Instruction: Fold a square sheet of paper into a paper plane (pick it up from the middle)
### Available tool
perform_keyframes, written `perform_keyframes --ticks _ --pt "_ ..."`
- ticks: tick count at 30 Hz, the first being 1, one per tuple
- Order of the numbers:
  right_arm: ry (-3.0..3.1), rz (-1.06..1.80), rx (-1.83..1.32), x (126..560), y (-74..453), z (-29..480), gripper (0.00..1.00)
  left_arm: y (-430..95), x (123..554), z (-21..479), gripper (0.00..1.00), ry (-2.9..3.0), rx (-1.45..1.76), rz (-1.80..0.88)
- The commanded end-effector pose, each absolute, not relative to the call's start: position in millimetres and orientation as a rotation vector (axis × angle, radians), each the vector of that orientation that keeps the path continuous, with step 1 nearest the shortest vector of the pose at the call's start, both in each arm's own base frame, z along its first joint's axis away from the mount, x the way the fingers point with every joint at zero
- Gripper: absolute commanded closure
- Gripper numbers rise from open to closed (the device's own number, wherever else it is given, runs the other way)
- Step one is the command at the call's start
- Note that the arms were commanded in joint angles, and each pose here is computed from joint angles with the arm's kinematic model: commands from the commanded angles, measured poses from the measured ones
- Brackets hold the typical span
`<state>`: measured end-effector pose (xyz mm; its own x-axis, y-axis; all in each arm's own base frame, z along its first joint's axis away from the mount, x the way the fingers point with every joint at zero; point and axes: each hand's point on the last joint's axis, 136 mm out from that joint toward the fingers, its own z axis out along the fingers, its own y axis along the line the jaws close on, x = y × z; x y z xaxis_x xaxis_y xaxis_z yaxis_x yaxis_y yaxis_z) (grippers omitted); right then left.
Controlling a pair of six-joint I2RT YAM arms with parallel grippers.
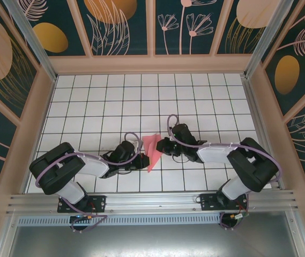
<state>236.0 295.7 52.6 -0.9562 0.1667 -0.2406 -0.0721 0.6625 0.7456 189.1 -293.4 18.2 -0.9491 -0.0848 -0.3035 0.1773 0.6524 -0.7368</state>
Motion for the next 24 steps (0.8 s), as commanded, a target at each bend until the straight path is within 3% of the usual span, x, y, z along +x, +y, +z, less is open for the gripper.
perform_keyframes --ticks 1,12,24 --pt "2.6 1.14 0.071 245 298 48 0.89 -290 188 21 0.93 2.548 0.054 -1.206" --pt "2.722 0.956 0.278 247 279 0 0.9 -281 193 22 0.93 2.544 0.042 -1.126" --pt "2.636 0.947 0.501 222 271 4 0.9 -277 191 32 0.92 2.526 0.185 -1.06"
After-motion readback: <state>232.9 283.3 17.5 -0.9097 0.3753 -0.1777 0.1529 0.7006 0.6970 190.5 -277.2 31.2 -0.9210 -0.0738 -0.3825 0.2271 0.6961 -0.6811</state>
